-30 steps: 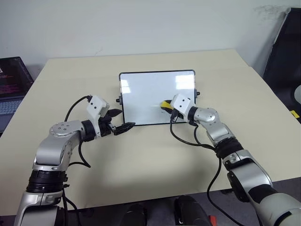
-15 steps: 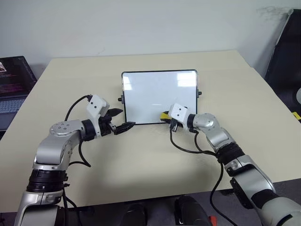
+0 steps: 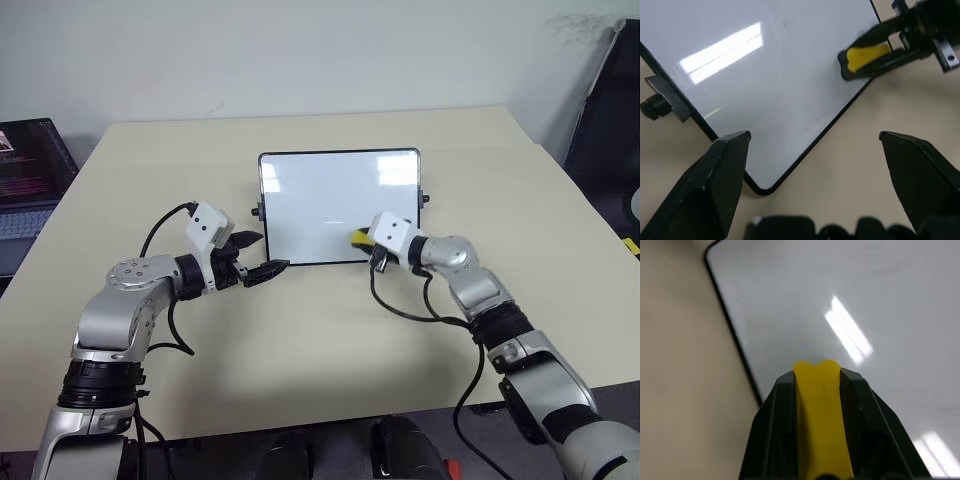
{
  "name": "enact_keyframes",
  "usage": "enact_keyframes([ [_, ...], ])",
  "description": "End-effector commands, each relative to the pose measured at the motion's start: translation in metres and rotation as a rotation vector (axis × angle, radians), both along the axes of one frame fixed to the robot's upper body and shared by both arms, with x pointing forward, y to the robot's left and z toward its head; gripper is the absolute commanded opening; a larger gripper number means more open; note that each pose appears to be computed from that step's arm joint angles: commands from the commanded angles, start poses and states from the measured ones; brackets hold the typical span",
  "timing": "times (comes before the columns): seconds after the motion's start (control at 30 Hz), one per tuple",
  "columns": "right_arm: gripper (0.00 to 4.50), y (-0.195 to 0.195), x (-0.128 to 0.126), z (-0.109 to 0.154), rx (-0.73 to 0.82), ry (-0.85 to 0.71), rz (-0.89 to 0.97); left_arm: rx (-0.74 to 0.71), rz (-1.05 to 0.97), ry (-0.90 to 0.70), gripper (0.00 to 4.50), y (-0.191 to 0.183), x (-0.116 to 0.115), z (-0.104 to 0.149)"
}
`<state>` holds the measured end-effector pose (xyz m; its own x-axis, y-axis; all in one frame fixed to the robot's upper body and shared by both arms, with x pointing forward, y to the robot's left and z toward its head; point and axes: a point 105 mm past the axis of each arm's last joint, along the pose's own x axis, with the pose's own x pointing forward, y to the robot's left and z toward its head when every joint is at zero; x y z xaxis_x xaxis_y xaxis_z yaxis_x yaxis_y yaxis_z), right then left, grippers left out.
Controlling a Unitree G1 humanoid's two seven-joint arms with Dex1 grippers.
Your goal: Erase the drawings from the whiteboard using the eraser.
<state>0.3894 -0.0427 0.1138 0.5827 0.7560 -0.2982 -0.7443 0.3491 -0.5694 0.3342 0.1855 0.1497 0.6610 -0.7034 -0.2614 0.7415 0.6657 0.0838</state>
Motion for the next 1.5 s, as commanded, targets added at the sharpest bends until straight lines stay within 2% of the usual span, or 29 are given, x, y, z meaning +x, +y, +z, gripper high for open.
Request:
enact_keyframes([
  [0.03,0.83,0.002,-0.002,0.000,-0.019,-0.011,0.002,-0.009,-0.026,-0.038,4.50,-0.005,-0.003,0.011],
  [0.37,0.83,-0.015,0.001,0.043,0.142,-0.052,-0.074,-0.003,-0.102,-0.025,4.50,-0.017,-0.010,0.010],
  [0.5,0.83,-0.027,-0.001,0.046,0.158,-0.042,-0.121,0.000,-0.138,-0.040,4.50,-0.024,-0.009,0.013],
  [0.73,0.83,-0.045,-0.022,0.050,0.185,-0.024,-0.189,0.055,-0.253,-0.100,4.50,-0.048,-0.007,0.021],
  [0.9,0.83,-0.098,-0.047,0.057,0.249,-0.003,-0.409,0.056,-0.380,-0.129,4.50,-0.072,-0.015,0.026],
  [1.03,0.83,-0.156,-0.069,0.050,0.396,0.075,-0.716,0.082,-0.458,-0.160,4.50,-0.087,-0.016,0.025],
  [1.13,0.82,-0.179,-0.082,0.037,0.455,0.150,-0.857,0.082,-0.503,-0.186,4.50,-0.097,-0.015,0.029],
  [1.27,0.81,-0.190,-0.087,0.019,0.489,0.229,-0.941,0.063,-0.544,-0.201,4.50,-0.108,-0.013,0.033],
  [1.5,0.81,-0.187,-0.074,0.012,0.569,0.290,-0.971,0.070,-0.610,-0.180,4.50,-0.119,-0.017,0.026],
])
